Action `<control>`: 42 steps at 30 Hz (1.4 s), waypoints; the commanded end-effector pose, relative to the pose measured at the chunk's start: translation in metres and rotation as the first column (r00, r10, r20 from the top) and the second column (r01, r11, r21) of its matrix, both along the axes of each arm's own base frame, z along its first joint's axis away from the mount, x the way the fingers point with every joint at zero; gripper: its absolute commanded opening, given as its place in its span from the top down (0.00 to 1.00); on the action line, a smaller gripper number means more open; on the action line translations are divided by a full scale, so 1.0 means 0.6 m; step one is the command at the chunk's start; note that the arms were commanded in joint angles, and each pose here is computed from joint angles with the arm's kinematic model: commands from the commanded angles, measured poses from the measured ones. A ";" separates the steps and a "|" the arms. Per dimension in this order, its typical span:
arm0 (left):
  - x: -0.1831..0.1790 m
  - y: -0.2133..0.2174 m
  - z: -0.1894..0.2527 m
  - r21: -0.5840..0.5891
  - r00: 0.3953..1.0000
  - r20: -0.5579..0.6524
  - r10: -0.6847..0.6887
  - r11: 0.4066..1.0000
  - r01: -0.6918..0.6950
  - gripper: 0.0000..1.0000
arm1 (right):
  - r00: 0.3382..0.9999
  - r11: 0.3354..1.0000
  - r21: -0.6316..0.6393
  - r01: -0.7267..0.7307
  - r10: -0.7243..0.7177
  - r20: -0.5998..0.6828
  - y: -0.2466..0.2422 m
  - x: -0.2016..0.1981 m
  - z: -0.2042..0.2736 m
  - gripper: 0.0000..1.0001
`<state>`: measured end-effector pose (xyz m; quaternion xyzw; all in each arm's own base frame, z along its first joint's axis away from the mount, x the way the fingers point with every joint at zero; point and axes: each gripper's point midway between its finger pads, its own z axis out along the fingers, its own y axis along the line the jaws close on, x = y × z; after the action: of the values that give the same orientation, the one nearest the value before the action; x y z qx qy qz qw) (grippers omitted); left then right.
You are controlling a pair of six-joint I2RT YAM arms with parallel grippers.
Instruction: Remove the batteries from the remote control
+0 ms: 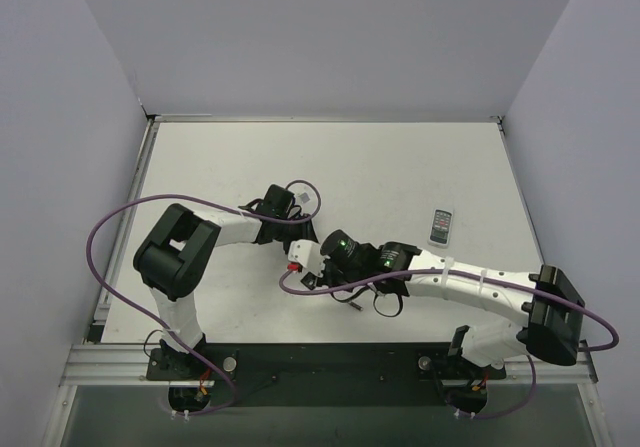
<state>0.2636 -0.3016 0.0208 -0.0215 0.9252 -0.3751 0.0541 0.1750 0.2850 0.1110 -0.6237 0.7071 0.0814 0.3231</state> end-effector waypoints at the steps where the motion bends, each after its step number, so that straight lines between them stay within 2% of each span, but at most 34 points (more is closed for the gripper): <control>1: -0.030 0.019 -0.032 0.067 0.999 -0.038 -0.010 0.998 0.013 0.66 | 0.997 0.985 -0.156 0.069 -0.074 -0.025 -0.047 0.003 -0.051 1.00; 11: -0.036 0.031 -0.033 0.097 0.999 -0.035 -0.001 0.995 0.004 0.67 | 0.983 0.968 -0.188 0.168 -0.179 -0.045 -0.085 -0.008 -0.085 1.00; 22: -0.014 0.073 0.007 0.244 0.997 0.082 0.007 0.969 -0.027 0.66 | 0.978 0.970 -0.129 0.204 -0.209 -0.028 -0.095 0.005 -0.052 1.00; 33: -0.035 0.091 0.011 0.297 0.996 0.093 -0.005 0.955 -0.023 0.67 | 0.934 0.930 -0.104 0.352 -0.356 -0.026 -0.153 0.032 -0.035 1.00; 37: -0.052 0.072 0.017 0.259 0.995 0.090 -0.033 0.966 0.008 0.67 | 0.915 0.914 -0.062 0.401 -0.403 -0.030 -0.160 0.037 -0.016 1.00; 42: -0.085 0.021 0.025 0.159 0.997 0.056 -0.047 0.987 0.038 0.70 | 0.853 0.853 -0.009 0.521 -0.521 0.032 -0.182 0.062 0.009 1.00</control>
<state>0.2266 -0.2629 0.0213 0.0050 0.9641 -0.2533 0.0793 0.2030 0.1938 0.1040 -0.4671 0.8258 0.0086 0.3158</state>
